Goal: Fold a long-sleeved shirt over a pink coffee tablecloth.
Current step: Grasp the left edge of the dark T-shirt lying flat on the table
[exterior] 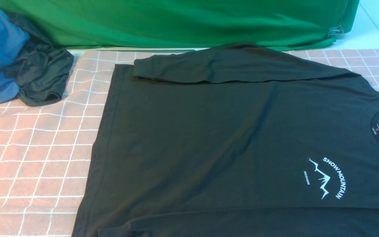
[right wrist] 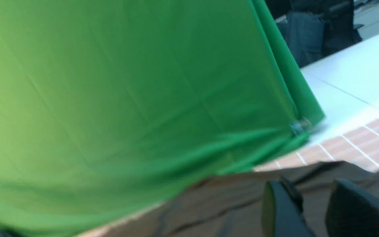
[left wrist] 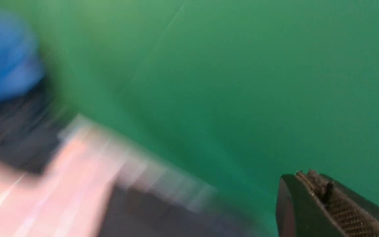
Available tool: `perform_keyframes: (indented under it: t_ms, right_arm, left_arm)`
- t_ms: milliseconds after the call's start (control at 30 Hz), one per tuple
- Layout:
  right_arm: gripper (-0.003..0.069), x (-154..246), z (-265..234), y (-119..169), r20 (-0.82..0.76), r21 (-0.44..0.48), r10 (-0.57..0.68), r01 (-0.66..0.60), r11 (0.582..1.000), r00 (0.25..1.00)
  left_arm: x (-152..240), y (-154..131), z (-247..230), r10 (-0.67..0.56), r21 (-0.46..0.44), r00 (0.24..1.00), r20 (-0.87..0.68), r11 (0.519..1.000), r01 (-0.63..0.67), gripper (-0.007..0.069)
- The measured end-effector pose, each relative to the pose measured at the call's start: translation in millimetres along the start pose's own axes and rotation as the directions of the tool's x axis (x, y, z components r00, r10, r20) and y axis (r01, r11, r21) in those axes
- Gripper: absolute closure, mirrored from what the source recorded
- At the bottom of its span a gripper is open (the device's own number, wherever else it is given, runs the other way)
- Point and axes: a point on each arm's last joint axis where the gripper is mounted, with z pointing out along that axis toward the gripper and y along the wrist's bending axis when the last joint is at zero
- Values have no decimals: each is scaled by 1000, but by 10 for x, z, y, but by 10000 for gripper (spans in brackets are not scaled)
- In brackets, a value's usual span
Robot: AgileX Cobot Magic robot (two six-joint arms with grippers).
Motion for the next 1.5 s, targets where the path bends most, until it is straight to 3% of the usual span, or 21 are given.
perform_keyframes:
  t_ms: [67,100,167,300,433,533,600,633,667,767,833,933,967,1033,1233,1500]
  right_arm:
    - [412,-10,0,4,11,-4,18,-18,1000,1000]
    - [412,-11,0,4,12,-5,18,-18,1000,1000]
    - [412,-36,-1,14,39,-17,39,-38,999,998]
    - [439,-70,1,39,33,-26,118,-117,993,992]
    - [581,-301,47,226,-124,1,76,-77,997,989]
    - [617,-490,151,388,-294,8,-28,32,999,956]
    - [619,-575,288,496,-462,-5,-115,127,992,880]
    - [619,-615,303,524,-466,-12,-125,135,991,876]
    - [619,-637,412,582,-576,-37,-181,196,980,797]
    - [619,-665,619,687,-699,-117,-277,277,954,659]
    - [619,-643,714,725,-732,-150,-301,287,946,611]
    - [619,-518,827,759,-783,-178,-296,258,950,547]
    - [619,-512,832,757,-786,-178,-295,258,950,543]
    - [619,-446,868,791,-803,-204,-299,233,951,516]
    - [620,-439,899,836,-783,-226,-309,215,950,540]
    - [619,-453,918,844,-762,-243,-331,228,943,557]
  left_arm:
    - [51,-12,317,50,-61,969,-242,996,-66,610]
    - [63,-11,352,52,-64,962,-268,995,-71,610]
    - [313,55,787,63,-65,829,-556,991,-119,610]
    - [771,156,1062,67,-43,662,-747,988,-149,613]
    - [1189,141,1053,136,10,575,-807,976,-217,613]
    - [1492,137,1032,160,28,501,-851,965,-260,613]
    - [1677,158,1026,184,41,449,-875,950,-310,613]
    - [1700,164,1028,187,40,443,-877,947,-319,613]
    - [1751,178,1035,194,38,433,-880,939,-343,613]
    - [1768,200,1044,207,30,438,-875,925,-378,606]
    - [1762,212,1049,222,34,435,-872,916,-400,580]
    - [1762,238,1095,253,42,436,-864,898,-438,483]
    - [1765,240,1101,254,42,435,-864,897,-440,475]
    - [1820,256,1172,246,37,422,-873,895,-445,364]
    - [2042,319,1346,230,66,316,-921,888,-456,160]
    - [2218,380,1529,272,120,265,-925,872,-475,156]
